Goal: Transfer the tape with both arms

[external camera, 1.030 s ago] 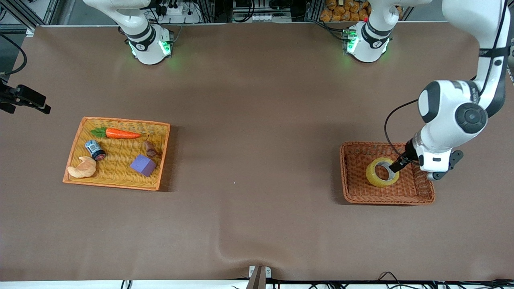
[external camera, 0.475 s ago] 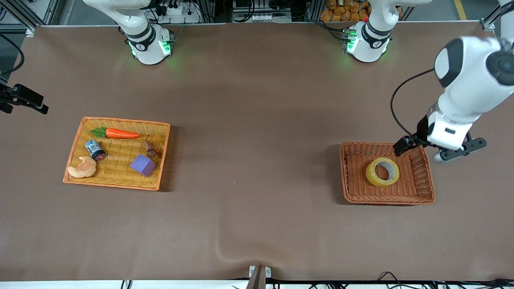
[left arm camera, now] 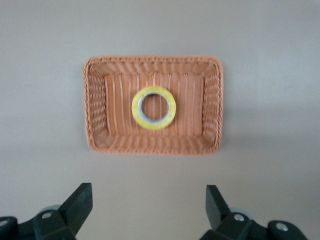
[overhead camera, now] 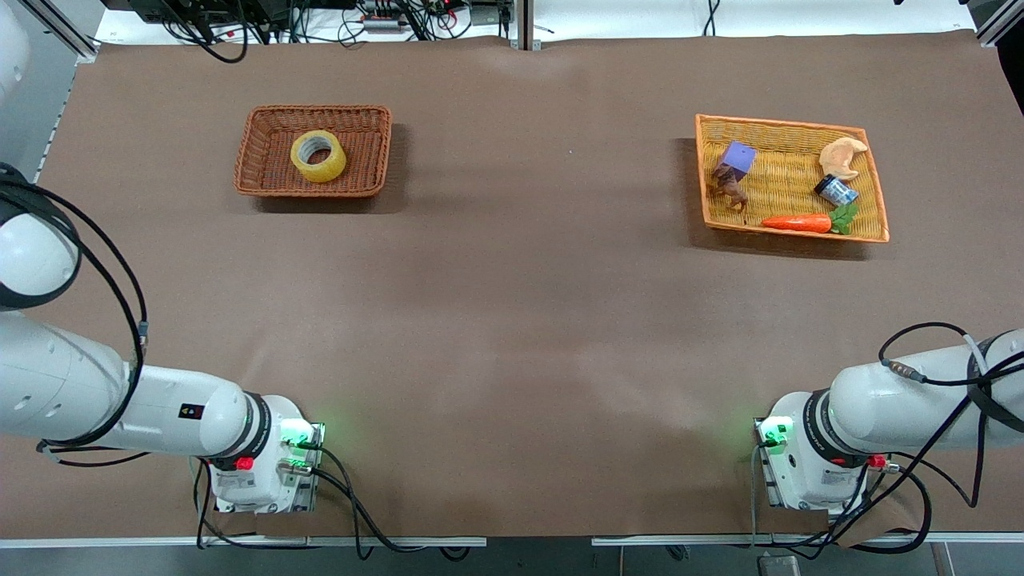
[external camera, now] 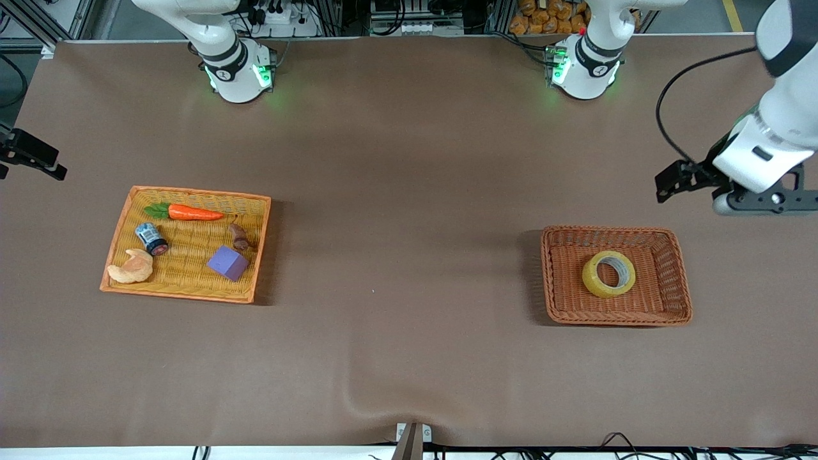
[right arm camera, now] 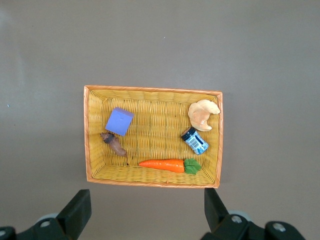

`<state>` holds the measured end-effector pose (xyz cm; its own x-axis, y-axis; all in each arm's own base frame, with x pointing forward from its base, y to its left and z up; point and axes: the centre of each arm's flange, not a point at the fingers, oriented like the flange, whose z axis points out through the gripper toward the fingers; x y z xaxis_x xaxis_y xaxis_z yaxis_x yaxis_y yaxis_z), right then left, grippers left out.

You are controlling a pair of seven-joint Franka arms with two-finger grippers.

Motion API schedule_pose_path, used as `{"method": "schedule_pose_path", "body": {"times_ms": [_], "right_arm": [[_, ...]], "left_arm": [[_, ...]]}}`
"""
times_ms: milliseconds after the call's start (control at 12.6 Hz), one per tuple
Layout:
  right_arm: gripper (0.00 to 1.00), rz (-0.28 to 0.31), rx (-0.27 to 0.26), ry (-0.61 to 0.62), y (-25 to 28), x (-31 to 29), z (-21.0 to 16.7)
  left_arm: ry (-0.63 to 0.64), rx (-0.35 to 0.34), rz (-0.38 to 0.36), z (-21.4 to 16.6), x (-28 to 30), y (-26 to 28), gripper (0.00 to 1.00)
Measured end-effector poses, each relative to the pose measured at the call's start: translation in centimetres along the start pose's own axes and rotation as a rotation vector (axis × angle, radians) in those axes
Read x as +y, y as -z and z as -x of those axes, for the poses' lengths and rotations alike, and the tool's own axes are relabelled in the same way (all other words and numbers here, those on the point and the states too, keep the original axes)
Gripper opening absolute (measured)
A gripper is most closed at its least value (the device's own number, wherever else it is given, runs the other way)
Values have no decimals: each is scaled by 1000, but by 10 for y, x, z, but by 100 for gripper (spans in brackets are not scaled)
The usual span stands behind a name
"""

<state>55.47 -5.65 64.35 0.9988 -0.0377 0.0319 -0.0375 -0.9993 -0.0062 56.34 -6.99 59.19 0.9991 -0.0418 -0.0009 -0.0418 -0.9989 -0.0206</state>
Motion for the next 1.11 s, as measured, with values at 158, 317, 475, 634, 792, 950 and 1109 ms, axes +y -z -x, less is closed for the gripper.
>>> {"method": "schedule_pose_path", "body": {"times_ms": [158, 317, 475, 634, 792, 950, 1109], "right_arm": [[100, 0, -4, 0, -2, 0, -1], [100, 0, -5, 0, -3, 0, -1], [100, 0, -5, 0, -3, 0, -2], [100, 0, -7, 1, -5, -1, -3], [100, 0, -11, 2, -7, -1, -4], [100, -1, -12, 2, -8, -1, -5], [100, -1, -11, 2, -8, -1, -5]], "left_arm": [[-55, -60, -4, 11, 2, 18, 100], [-81, -83, -3, 15, -3, 27, 100], [-101, -74, -1, 17, -11, 35, 100], [-106, -55, 0, 23, -13, 48, 100], [-101, -37, 0, 33, -16, 63, 100], [-97, -39, 0, 37, -19, 67, 100], [-89, -45, 0, 37, -19, 64, 100]]}}
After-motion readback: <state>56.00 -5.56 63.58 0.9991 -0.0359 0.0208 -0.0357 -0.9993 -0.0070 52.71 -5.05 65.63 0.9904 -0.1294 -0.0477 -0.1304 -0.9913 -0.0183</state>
